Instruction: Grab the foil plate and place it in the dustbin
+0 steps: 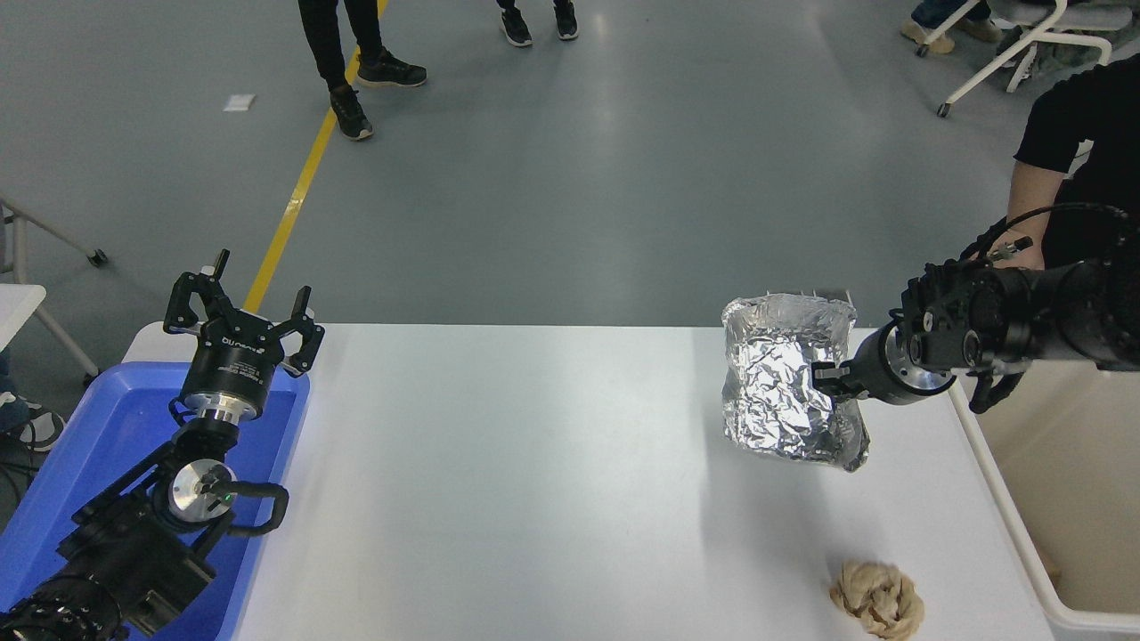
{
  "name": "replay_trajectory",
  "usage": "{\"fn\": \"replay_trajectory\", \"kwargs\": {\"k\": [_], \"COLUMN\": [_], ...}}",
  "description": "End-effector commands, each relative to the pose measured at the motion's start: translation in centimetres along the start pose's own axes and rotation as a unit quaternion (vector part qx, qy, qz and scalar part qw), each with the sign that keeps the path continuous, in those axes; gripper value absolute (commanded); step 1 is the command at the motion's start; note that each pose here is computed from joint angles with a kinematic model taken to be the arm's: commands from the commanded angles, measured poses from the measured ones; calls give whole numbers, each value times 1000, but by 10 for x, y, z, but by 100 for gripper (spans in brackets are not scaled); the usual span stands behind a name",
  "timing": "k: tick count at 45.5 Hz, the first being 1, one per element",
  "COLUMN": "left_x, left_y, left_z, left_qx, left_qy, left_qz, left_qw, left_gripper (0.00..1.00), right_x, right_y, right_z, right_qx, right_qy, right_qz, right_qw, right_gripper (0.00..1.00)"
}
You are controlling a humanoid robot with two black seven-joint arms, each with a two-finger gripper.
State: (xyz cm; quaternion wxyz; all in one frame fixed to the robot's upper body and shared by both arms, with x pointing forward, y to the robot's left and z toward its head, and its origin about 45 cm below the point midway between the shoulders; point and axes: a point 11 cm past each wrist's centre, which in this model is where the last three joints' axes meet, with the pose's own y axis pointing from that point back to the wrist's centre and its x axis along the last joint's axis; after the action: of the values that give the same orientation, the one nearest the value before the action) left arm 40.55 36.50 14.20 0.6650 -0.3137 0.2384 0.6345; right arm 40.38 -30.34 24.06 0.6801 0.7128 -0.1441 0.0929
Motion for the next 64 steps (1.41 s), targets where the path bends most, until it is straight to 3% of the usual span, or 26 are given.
{"fn": "replay_trajectory", "kwargs": {"k": [1,21,47,56,64], "left_x": [0,0,0,0,0], "left_y": [0,0,0,0,0], "left_z": [0,0,0,0,0], "left_qx": [0,0,0,0,0], "left_qy": [0,0,0,0,0], "left_qz": [0,0,0,1,0], "left_qw": [1000,1000,1000,1000,1000], "left_gripper": [98,98,98,98,98], "right_x": [28,44,45,36,43], "right_y": [81,170,171,146,126], "right_z": [-24,-39,-34,7,73], "right_qx": [53,92,84,86,64], "right_qy": [-13,-14,-9,-61,-133], "right_qz": [-5,-13,-11,-28,16], "right_qw": [998,996,996,994,989], "right_gripper": [0,0,0,0,0]}}
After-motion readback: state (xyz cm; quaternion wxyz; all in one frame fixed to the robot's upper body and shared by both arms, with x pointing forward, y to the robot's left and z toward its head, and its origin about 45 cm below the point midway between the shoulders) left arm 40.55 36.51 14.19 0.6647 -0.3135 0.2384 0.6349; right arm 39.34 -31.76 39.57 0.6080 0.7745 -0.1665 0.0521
